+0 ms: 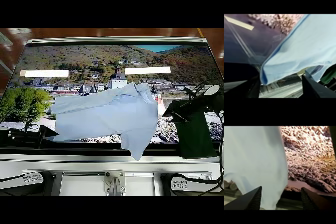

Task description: Fold the shirts.

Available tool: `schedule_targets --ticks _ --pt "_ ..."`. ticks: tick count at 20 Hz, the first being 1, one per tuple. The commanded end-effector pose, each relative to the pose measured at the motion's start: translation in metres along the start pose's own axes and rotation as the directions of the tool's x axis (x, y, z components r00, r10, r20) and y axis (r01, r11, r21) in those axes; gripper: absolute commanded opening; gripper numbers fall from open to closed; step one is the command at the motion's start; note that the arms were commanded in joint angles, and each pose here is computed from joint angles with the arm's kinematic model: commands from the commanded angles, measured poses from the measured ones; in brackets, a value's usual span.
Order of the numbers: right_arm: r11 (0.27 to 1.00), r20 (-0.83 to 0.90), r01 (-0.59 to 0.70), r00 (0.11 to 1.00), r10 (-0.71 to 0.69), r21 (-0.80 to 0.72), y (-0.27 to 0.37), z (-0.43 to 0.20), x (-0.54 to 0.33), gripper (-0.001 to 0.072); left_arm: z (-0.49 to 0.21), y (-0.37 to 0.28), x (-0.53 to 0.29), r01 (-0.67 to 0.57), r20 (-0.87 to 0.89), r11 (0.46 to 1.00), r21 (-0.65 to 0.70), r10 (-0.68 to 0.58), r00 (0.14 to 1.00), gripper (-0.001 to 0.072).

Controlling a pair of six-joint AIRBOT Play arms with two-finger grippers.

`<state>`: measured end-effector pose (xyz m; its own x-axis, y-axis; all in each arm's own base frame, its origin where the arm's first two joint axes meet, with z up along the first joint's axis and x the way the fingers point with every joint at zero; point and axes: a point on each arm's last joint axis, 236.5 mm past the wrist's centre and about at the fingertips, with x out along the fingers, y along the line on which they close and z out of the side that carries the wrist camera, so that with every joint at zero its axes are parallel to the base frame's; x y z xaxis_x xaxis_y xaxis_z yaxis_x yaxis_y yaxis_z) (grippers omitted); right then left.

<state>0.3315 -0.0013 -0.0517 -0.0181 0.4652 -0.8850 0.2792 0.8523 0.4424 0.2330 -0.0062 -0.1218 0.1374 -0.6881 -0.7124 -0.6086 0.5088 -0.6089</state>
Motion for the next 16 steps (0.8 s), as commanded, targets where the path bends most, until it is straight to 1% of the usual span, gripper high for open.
schedule_targets --ticks 1,2,3,5,7,8,10,11,14,16 --pt "1.000 0.016 -0.003 1.000 0.003 0.006 -0.002 0.002 0.004 0.0602 0.017 0.000 0.009 0.005 0.083 1.000 -0.005 -0.004 0.997 0.0591" --pt "1.000 0.015 -0.003 1.000 0.003 0.006 -0.002 0.002 0.004 0.0602 0.021 -0.003 0.010 0.013 0.097 1.000 -0.009 -0.012 0.995 0.0584" --pt "1.000 0.015 -0.003 1.000 0.003 0.006 -0.002 0.002 0.004 0.0603 0.023 -0.002 0.010 0.010 0.108 1.000 -0.010 -0.008 0.994 0.0510" --pt "1.000 0.015 -0.003 1.000 0.003 0.006 -0.002 0.002 0.004 0.0602 0.025 -0.001 0.010 0.005 0.116 1.000 -0.010 -0.004 0.993 0.0336" --pt "1.000 0.003 0.008 1.000 -0.008 0.004 -0.004 -0.001 0.005 0.0602 0.027 -0.001 0.009 0.001 0.124 1.000 -0.007 -0.001 0.992 0.0056" --pt "1.000 -0.023 0.026 0.999 -0.026 -0.002 -0.007 -0.007 0.008 0.0604 0.027 -0.001 0.009 0.000 0.123 1.000 0.006 -0.001 0.992 0.0037" --pt "0.999 -0.095 0.047 0.994 -0.048 -0.010 -0.013 -0.028 0.024 0.0665 0.027 -0.001 0.009 0.000 0.123 1.000 0.008 -0.001 0.992 0.0036" --pt "0.999 -0.117 0.033 0.993 -0.033 -0.002 -0.012 -0.036 0.036 0.0665 0.026 -0.001 0.009 -0.002 0.124 1.000 0.021 -0.001 0.992 0.0036" --pt "0.997 -0.048 -0.057 0.997 0.060 0.057 0.007 -0.028 0.064 0.0664 0.023 -0.007 0.006 0.003 0.119 0.998 0.061 -0.010 0.993 0.0036" --pt "0.997 -0.022 -0.064 0.998 0.065 0.052 0.014 -0.024 0.073 0.0664 0.023 -0.010 0.002 0.002 0.128 0.997 0.081 -0.013 0.992 0.0035"
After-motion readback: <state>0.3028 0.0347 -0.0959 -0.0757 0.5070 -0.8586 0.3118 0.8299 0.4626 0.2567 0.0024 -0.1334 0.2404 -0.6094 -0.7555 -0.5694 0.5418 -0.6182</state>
